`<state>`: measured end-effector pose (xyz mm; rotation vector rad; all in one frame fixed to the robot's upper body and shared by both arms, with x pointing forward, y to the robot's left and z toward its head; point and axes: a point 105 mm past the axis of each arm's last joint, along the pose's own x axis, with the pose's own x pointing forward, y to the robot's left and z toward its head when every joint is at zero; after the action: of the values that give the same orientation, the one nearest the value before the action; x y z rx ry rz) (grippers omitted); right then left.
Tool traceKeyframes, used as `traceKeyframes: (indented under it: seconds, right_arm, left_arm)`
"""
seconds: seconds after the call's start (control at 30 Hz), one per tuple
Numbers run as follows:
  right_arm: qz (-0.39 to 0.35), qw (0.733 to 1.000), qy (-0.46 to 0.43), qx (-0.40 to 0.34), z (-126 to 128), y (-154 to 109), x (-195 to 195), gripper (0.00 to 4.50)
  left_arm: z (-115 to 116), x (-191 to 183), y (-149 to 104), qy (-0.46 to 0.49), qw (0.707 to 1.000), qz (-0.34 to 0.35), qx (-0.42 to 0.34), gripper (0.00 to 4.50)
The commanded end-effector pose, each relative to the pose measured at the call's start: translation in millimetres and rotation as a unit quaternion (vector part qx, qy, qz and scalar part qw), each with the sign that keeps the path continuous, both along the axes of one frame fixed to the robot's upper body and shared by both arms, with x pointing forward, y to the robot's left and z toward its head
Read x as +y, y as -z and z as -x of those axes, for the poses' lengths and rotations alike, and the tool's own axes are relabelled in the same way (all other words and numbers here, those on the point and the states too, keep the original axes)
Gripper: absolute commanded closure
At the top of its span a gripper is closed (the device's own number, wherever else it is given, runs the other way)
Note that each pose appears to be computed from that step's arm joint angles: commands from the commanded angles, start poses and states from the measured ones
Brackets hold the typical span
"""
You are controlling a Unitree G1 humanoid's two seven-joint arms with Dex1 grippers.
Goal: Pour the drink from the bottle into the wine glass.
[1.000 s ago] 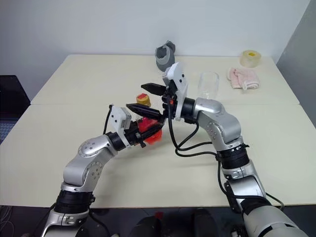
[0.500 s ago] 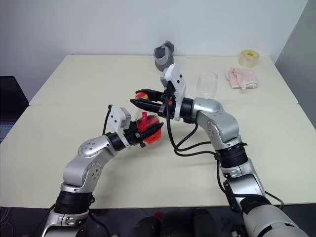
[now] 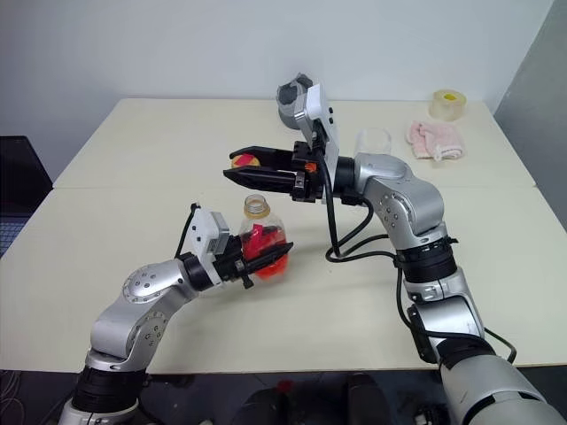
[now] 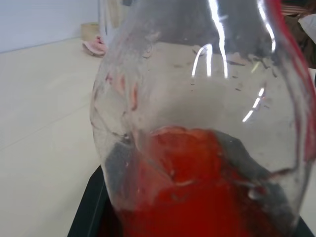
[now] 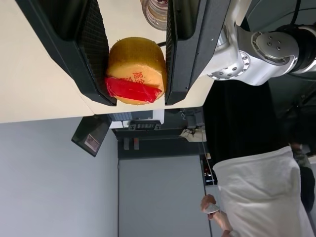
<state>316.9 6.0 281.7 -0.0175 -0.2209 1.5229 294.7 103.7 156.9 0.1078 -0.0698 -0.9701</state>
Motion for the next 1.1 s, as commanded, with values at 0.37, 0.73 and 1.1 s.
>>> traceKeyframes:
  seconds: [0.37, 0.73, 1.1]
  right_arm:
    - [0.070, 0.908, 0.413, -0.010, -39.1, 93.8, -113.8, 3.27]
    - [0.058, 0.816, 0.572, 0.062, -25.9, 163.8, -155.4, 3.27]
    - [0.079, 0.756, 0.636, 0.133, -20.9, 208.7, -175.1, 3.27]
  left_arm:
    - [-8.8, -0.9, -26.6, -0.024, 0.998, 0.025, -0.043, 2.71]
    - [-1.7, -18.4, -15.9, 0.011, 0.999, 0.032, -0.020, 2.71]
    - [-2.6, -20.1, -16.5, 0.014, 0.999, 0.032, -0.026, 2.71]
